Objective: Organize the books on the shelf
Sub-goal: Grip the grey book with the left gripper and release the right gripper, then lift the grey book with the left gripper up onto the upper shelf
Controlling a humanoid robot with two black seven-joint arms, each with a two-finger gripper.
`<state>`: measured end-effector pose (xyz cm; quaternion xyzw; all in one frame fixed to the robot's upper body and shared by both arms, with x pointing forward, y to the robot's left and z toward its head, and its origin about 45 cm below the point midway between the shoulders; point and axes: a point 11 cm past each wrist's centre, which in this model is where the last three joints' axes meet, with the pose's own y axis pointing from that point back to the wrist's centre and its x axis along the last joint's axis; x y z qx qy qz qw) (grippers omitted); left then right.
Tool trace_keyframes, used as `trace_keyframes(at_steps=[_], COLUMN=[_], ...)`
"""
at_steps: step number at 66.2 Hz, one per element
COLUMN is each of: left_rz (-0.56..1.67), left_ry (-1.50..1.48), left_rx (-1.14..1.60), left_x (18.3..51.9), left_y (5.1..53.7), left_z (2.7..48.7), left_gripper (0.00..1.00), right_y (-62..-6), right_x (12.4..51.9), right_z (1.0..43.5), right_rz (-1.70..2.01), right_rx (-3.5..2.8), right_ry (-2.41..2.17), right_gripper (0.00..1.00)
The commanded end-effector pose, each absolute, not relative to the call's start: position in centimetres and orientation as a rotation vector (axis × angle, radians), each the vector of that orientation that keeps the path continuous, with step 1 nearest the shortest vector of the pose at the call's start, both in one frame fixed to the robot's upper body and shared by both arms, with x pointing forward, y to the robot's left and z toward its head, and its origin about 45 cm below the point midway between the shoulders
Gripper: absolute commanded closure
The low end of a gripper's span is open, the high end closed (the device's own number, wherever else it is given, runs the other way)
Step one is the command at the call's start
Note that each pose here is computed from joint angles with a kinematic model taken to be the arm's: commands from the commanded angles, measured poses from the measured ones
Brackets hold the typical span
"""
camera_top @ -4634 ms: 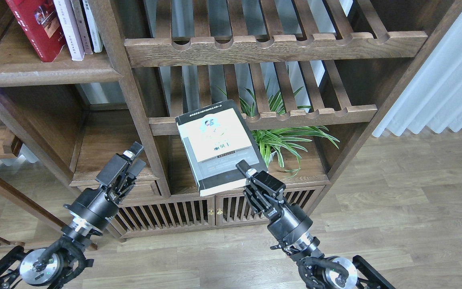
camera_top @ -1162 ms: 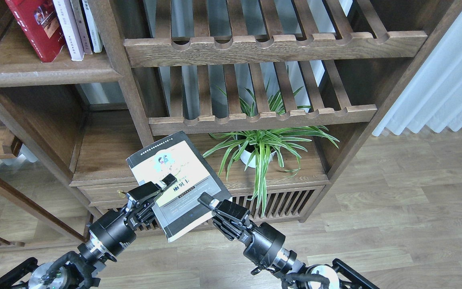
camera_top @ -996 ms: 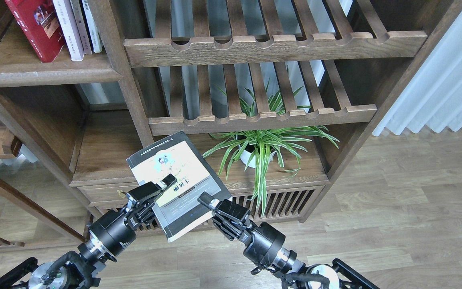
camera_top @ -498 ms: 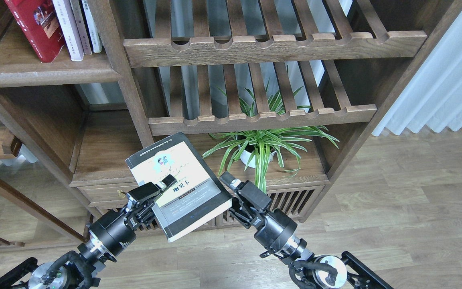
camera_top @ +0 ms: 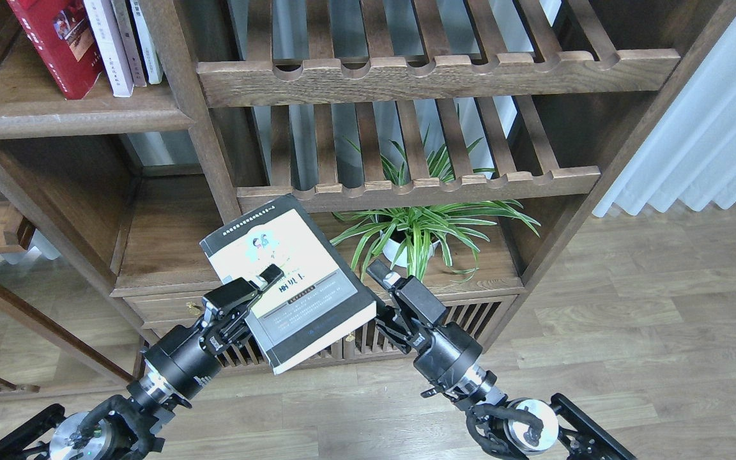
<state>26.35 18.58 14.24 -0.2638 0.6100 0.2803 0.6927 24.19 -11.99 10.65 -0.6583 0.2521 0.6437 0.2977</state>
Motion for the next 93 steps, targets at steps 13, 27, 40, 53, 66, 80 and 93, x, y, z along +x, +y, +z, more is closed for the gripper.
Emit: trace_keyframes(at_steps=[13,27,40,53,66,80,93], left_rz=[0.621,0.654,0.71,0.757,0.825,0.897,0.944], left_ry=[1.203,1.105,0.967,0.862,0.775,0.691,0.606], left_rx=[-0.474,-0.372,-0.288,-0.277,-0.268,-0.252,-0.314], left_x=[28.0,28.2,30.4,32.3,33.3,33.8,34.5], left_y=[19.1,20.5,24.6,27.5,31.0,34.5,36.6], left_z=[15.7,15.7,18.2,21.0,23.4,25.8,28.7], left_gripper=[0.95,0.97,0.97,0.98,0.98,0.98,0.98], right_y=[-12.0,-12.4,-12.5,-12.4,-12.3,-12.2,-12.1], right_x=[24.9,25.3,25.3,25.5,25.8,25.9,26.0], right_z=[10.0,9.5,9.2,9.3,9.6,9.6,9.7], right_rz=[1.784,1.806,1.823,1.819,1.813,1.813,1.813], right_rx=[-1.726,-1.734,-1.733,-1.741,-1.751,-1.756,-1.763], right_ry=[0.756,0.823,0.853,0.849,0.843,0.841,0.836], right_gripper=[0.02,0.02,0.02,0.02,0.02,0.02,0.02])
